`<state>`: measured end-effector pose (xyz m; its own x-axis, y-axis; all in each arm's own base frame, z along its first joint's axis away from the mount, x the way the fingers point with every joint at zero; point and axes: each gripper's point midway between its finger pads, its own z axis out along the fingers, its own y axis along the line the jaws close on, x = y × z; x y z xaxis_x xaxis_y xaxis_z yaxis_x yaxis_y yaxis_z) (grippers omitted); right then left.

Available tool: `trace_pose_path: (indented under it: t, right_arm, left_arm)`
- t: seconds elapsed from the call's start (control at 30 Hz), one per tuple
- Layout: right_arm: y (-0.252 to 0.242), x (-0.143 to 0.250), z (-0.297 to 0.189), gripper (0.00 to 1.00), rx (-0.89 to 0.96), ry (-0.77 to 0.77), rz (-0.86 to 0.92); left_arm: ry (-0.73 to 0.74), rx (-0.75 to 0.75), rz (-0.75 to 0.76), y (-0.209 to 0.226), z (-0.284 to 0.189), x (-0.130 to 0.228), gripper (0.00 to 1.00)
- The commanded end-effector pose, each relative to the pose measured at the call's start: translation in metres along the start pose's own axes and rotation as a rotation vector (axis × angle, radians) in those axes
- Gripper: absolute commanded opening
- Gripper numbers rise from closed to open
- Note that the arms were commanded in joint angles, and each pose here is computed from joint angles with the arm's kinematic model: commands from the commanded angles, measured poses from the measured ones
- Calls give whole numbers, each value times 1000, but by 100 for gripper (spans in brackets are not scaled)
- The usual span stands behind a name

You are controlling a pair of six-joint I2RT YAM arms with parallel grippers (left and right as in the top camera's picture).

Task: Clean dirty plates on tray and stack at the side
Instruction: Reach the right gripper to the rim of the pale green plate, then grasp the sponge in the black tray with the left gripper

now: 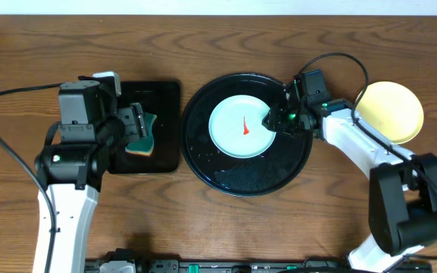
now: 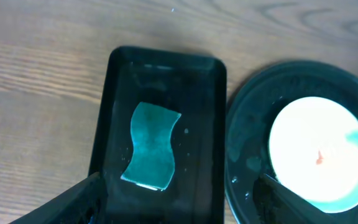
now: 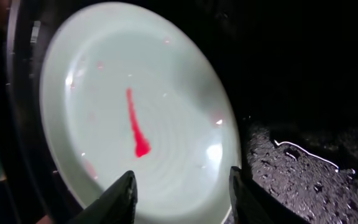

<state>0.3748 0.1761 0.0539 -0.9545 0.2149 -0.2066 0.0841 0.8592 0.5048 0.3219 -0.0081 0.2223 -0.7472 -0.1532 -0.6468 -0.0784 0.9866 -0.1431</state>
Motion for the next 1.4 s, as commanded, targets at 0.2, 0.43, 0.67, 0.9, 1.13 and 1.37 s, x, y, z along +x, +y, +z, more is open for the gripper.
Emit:
trace_pose_path:
  t: [0.2,0.43,0.67,0.9,1.13,1.37]
  right_arm:
    - [13,-15,-37,49,31,-108,-98]
    - [3,-12,-37,48,81,-100,-106]
    - [2,-10,-37,48,84,-94,-103]
    - [2,-10,-37,48,85,-91,-103]
    - [1,-9,-37,48,86,-90,-102]
    - [1,-9,-37,48,88,-88,-102]
  left_arm:
    - [204,-113,-9,22,60,30,75]
    - [328,-159,-7,33,103,54,75]
    - [385,-166,-5,38,139,68,75]
    - [405,-152,29,39,166,76,74]
    - [390,-149,31,40,188,77,68]
    - [400,-150,31,42,201,83,63]
